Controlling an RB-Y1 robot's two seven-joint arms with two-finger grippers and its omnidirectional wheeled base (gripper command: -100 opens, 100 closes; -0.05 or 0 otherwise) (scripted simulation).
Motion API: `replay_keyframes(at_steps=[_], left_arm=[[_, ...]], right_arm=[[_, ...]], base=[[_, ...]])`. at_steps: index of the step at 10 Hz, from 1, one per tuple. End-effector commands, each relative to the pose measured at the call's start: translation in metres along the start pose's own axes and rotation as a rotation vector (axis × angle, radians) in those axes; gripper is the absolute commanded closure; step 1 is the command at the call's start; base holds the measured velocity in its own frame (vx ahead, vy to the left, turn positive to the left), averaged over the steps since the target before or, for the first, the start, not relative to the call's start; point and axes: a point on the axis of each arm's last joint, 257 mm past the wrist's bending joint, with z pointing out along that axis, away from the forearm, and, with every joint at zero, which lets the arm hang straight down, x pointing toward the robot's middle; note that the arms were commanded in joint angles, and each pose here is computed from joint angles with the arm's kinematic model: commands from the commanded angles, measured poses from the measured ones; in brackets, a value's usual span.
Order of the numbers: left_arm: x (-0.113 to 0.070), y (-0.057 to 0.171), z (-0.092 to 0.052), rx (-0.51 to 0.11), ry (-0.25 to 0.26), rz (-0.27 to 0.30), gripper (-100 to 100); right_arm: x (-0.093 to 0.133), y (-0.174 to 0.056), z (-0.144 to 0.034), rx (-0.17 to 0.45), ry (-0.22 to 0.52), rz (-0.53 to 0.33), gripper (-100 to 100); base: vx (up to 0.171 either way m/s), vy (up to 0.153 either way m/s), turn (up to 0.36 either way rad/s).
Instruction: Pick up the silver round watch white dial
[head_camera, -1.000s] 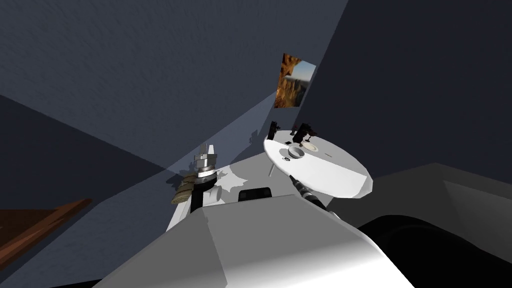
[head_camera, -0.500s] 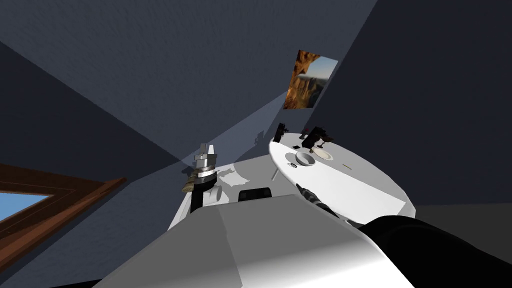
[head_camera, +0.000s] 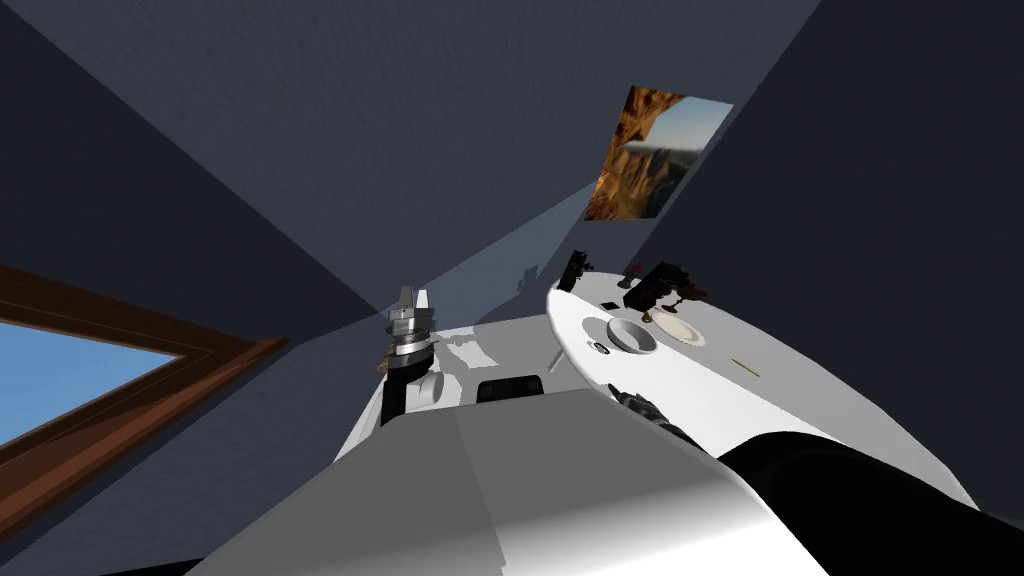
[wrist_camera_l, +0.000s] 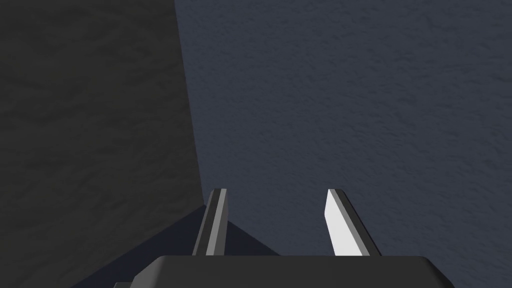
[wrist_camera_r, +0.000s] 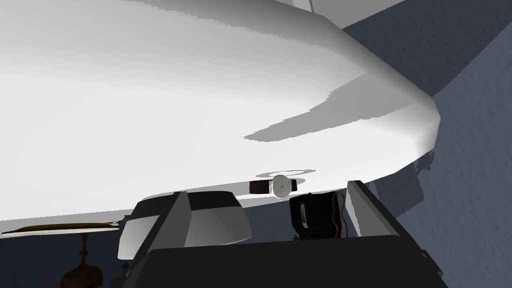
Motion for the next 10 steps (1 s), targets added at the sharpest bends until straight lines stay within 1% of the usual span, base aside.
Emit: replay_keyframes(at_steps=[1, 2, 4, 6, 7, 8, 9, 10], left_arm=[[0.0, 0.0, 0.0, 0.0, 0.0, 0.0, 0], [0.0, 0.0, 0.0, 0.0, 0.0, 0.0, 0], [0.0, 0.0, 0.0, 0.0, 0.0, 0.0, 0], [0.0, 0.0, 0.0, 0.0, 0.0, 0.0, 0], [0.0, 0.0, 0.0, 0.0, 0.0, 0.0, 0], [0.0, 0.0, 0.0, 0.0, 0.0, 0.0, 0], [0.0, 0.0, 0.0, 0.0, 0.0, 0.0, 0], [0.0, 0.0, 0.0, 0.0, 0.0, 0.0, 0]], right_arm=[[0.006, -0.021, -0.002, 0.027, 0.027, -0.078, -100], [0.006, -0.021, -0.002, 0.027, 0.027, -0.078, -100], [0.009, -0.04, -0.005, 0.047, 0.051, -0.153, -100], [0.009, -0.051, -0.006, 0.055, 0.063, -0.203, -100], [0.006, -0.052, -0.003, 0.052, 0.063, -0.228, -100], [0.007, -0.051, -0.005, 0.054, 0.063, -0.21, -100], [0.007, -0.051, -0.005, 0.052, 0.062, -0.215, 0], [0.006, -0.049, 0.004, 0.056, 0.054, -0.209, -100]], base=[[0.15, -0.072, 0.236], [0.102, -0.048, 0.064], [0.124, -0.031, 0.156], [0.162, -0.05, 0.191], [0.241, -0.056, 0.218], [0.119, -0.035, 0.058], [0.02, -0.008, -0.005], [-0.01, -0.011, 0.054]])
